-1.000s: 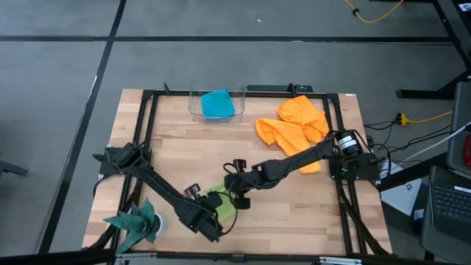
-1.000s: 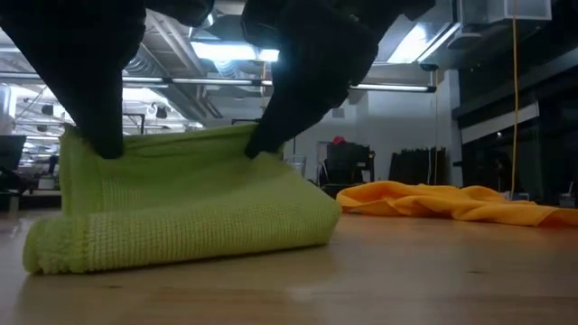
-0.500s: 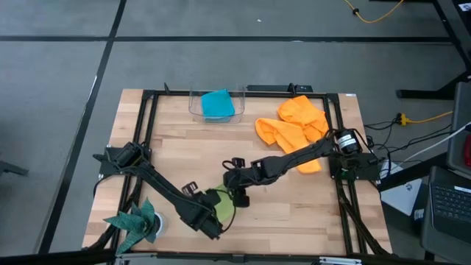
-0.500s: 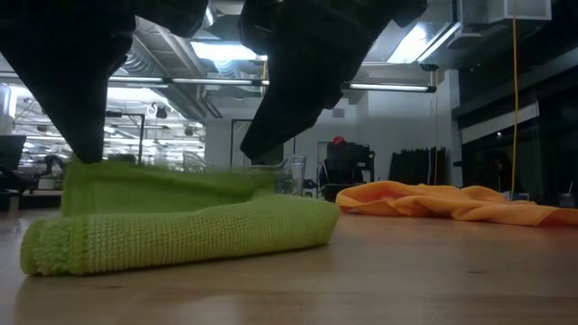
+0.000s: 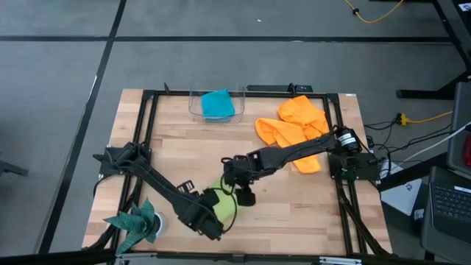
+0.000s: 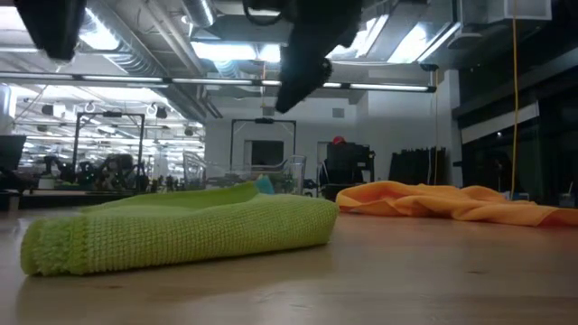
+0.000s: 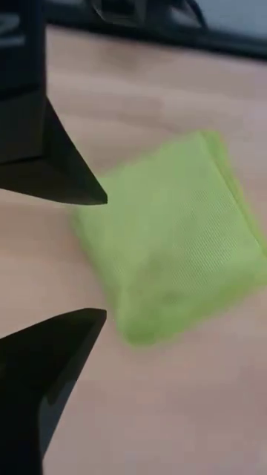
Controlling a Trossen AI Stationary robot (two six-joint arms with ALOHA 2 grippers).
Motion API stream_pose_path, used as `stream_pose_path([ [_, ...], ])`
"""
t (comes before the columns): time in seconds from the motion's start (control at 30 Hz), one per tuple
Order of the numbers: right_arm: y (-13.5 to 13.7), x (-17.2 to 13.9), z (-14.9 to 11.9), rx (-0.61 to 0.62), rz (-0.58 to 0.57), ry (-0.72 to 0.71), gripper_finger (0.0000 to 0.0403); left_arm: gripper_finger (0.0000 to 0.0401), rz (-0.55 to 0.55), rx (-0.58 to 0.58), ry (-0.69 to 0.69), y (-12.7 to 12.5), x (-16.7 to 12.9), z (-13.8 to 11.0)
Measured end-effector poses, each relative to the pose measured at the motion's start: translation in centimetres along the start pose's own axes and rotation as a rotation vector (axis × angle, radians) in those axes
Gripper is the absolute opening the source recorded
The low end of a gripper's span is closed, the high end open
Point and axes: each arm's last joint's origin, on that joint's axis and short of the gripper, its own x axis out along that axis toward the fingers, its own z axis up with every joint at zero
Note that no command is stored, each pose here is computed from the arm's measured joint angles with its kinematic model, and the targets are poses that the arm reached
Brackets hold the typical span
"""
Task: Fold microfiber towels
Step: Adjust the transparent bin on the table
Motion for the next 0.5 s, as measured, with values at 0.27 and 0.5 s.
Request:
stream_pose_path([
  [0.27, 2.5, -0.3, -0.5, -0.038, 0.09, 0.044, 0.0243, 0.0122, -0.035, 0.119, -0.22, 0.8, -5.0, -3.0],
  [0.5, 3.9, 0.5, 0.6, 0.036, 0.09, -0.138, 0.0243, 0.0122, -0.058, 0.102, -0.488, 5.6, -8.2, -6.7],
])
